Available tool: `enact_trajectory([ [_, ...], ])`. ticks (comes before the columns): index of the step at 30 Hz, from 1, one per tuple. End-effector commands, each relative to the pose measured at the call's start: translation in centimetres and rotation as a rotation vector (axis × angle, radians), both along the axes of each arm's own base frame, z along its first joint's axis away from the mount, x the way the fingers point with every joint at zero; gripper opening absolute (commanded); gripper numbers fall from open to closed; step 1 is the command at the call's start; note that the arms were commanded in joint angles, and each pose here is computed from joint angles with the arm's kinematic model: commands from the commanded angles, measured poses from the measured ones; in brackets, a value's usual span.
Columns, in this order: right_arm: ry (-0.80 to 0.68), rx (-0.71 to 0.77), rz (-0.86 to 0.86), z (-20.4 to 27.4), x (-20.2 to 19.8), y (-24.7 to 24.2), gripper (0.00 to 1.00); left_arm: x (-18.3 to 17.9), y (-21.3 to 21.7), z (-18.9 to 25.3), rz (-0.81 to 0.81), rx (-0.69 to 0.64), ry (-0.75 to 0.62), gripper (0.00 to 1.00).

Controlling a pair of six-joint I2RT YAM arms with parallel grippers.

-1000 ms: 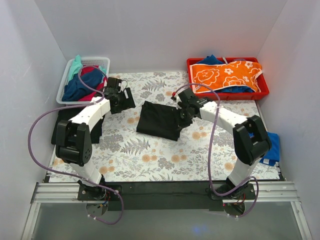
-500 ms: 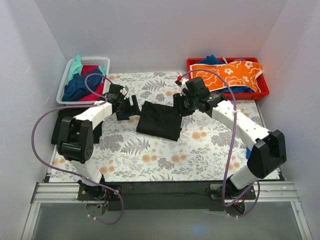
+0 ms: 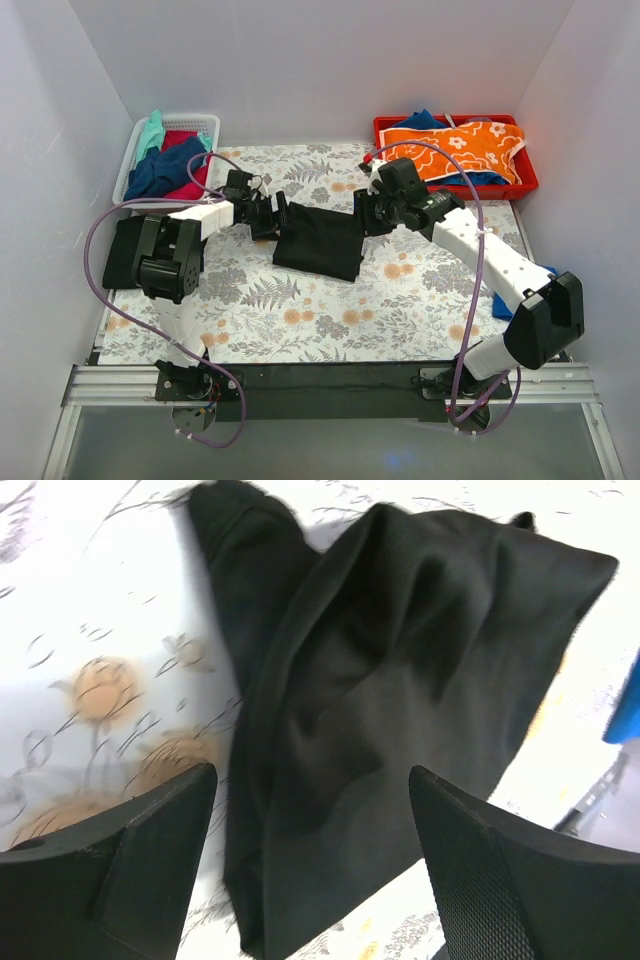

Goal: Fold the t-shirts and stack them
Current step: Fold the tshirt, then neatly place the folded tshirt to the corner

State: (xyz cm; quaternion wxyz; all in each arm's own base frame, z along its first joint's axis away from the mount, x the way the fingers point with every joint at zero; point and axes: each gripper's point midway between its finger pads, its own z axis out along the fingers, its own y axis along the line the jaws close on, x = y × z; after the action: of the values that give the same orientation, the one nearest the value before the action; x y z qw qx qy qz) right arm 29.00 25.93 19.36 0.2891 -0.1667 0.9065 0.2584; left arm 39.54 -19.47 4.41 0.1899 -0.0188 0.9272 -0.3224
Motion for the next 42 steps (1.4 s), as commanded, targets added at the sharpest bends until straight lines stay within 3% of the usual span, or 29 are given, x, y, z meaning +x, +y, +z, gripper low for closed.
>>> enact_trajectory([
  [1, -0.028, 0.012, -0.044, 0.8, -0.1, -0.9, 0.43, -1.3, -0.1, -1.5, -0.041, -0.008, 0.045, 0.76],
  [6, -0.015, 0.007, -0.058, 0.2, -0.3, -1.1, 0.42, -3.1, 0.1, -3.2, -0.07, 0.024, 0.083, 0.7],
  [9, -0.008, 0.005, -0.061, 0.0, -0.2, -1.1, 0.42, -3.7, 0.7, -4.6, -0.064, 0.081, 0.129, 0.54],
  [13, 0.002, 0.002, -0.065, -0.3, -0.1, -1.0, 0.41, -3.4, 1.7, -5.4, -0.045, 0.156, 0.14, 0.22],
  [17, 0.008, 0.002, -0.062, -0.5, -0.1, -0.9, 0.41, -2.3, 3.3, -5.3, 0.0, 0.271, 0.127, 0.0],
  [25, 0.036, 0.0, -0.042, -1.3, -0.1, -0.5, 0.4, -0.7, 9.6, 1.0, 0.144, 0.611, -0.018, 0.0],
  [28, 0.045, -0.001, -0.033, -1.5, 0.1, -0.2, 0.39, -0.8, 10.9, 4.1, 0.179, 0.659, -0.071, 0.0],
  [36, 0.056, 0.004, -0.006, -1.5, 0.7, 0.5, 0.38, -3.6, 16.6, 9.1, 0.306, 0.891, -0.146, 0.0],
  [42, 0.084, 0.017, 0.023, -1.7, 0.9, 1.4, 0.38, -5.3, 19.7, 10.3, 0.367, 1.039, -0.177, 0.0],
])
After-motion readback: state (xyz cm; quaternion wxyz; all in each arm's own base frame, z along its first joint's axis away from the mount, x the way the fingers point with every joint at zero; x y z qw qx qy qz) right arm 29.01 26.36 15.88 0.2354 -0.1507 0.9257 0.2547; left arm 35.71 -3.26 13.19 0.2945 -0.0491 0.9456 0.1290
